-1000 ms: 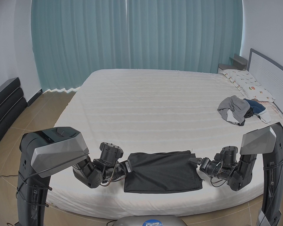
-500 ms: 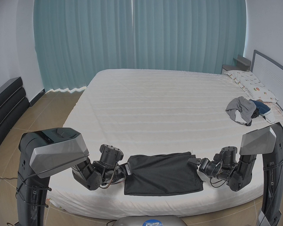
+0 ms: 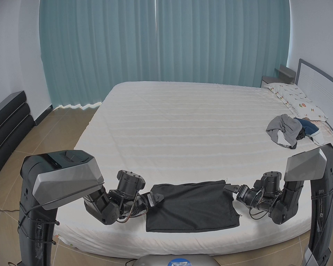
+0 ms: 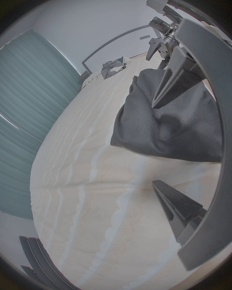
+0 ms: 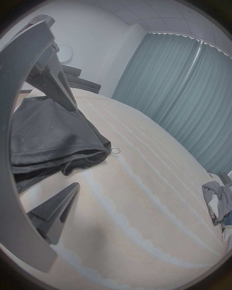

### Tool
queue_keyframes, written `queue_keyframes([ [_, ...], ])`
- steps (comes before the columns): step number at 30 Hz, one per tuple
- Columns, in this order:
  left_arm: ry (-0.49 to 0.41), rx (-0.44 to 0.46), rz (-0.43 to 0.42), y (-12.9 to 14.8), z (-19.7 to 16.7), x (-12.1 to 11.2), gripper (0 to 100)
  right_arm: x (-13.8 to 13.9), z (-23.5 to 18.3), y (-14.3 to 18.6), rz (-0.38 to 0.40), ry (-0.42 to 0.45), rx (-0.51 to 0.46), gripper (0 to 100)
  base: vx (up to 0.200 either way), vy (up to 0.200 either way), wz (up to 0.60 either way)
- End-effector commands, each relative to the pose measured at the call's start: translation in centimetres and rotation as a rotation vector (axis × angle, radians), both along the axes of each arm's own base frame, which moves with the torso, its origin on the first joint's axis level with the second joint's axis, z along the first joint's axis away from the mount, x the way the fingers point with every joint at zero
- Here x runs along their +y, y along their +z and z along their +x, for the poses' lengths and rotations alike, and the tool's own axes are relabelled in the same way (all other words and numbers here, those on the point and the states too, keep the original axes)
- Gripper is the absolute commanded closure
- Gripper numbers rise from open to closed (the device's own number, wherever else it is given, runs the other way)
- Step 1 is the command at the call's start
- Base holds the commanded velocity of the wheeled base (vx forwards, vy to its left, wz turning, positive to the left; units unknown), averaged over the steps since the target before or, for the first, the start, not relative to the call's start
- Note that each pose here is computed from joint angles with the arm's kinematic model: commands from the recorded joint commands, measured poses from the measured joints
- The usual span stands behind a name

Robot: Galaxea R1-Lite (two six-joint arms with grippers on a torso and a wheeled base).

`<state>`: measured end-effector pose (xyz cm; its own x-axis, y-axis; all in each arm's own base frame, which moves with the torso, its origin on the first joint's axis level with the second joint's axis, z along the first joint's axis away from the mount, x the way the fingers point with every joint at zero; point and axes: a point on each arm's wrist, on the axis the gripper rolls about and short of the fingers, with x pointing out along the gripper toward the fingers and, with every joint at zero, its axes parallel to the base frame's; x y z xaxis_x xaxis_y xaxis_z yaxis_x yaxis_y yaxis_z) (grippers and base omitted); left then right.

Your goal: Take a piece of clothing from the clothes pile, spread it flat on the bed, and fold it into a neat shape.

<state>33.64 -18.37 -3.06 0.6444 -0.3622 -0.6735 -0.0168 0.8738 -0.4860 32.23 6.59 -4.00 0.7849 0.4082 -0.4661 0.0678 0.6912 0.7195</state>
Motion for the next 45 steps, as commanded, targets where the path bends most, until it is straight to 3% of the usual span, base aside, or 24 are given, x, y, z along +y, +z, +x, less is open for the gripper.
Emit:
queue_keyframes([
  [1, 0.037, -0.034, -0.051, 1.9, 0.5, 0.2, 0, -0.1, -0.4, 0.9, 0.0, -0.002, -0.013, 0, 0.0, 0.0, 0.0],
  [5, 0.063, -0.079, -0.088, 3.8, 1.0, 0.7, 0, -0.1, -1.0, 1.2, -0.008, 0.006, -0.004, 0, 0.0, 0.0, 0.0],
  [13, 0.125, -0.162, -0.014, 5.7, 0.5, 1.5, 0, -0.1, -4.3, 3.6, -0.034, -0.005, -0.014, 0, 0.0, 0.0, 0.0],
  [16, 0.16, -0.207, -0.013, 7.3, -0.7, 2.6, 0, -0.6, -6.2, 5.3, -0.065, -0.008, -0.041, 0, 0.0, 0.0, 0.0],
  [20, 0.246, -0.342, -0.029, 10.5, -1.5, 5.4, 0, -1.2, -8.5, 7.0, -0.114, -0.039, -0.069, 0, 0.0, 0.0, 0.0],
  [25, 0.276, -0.423, 0.007, 13.4, -3.9, 8.4, 0, -1.9, -11.0, 9.0, -0.151, -0.073, -0.147, 0, 0.0, 0.0, 0.0],
  [27, 0.296, -0.473, -0.004, 15.5, -5.9, 9.7, 0, -2.4, -12.3, 10.6, -0.169, -0.118, -0.226, 0, 0.0, 0.0, 0.0],
  [32, 0.302, -0.573, -0.026, 18.8, -10.0, 11.3, 0, -3.4, -14.5, 13.8, -0.27, -0.205, -0.348, 0, 0.0, 0.0, 0.0],
  [40, 0.321, -0.695, 0.048, 20.7, -15.4, 13.2, 0, -4.5, -20.2, 16.8, -0.389, -0.159, -0.448, 0, 0.0, 0.0, 0.0],
  [42, 0.334, -0.696, 0.139, 20.4, -17.2, 13.8, 0, -4.9, -22.0, 17.1, -0.394, -0.169, -0.465, 0, 0.0, 0.0, 0.0],
  [45, 0.327, -0.722, 0.183, 20.6, -19.0, 14.3, 0, -5.3, -23.7, 17.2, -0.403, -0.186, -0.48, 0, 0.0, 0.0, 0.0],
])
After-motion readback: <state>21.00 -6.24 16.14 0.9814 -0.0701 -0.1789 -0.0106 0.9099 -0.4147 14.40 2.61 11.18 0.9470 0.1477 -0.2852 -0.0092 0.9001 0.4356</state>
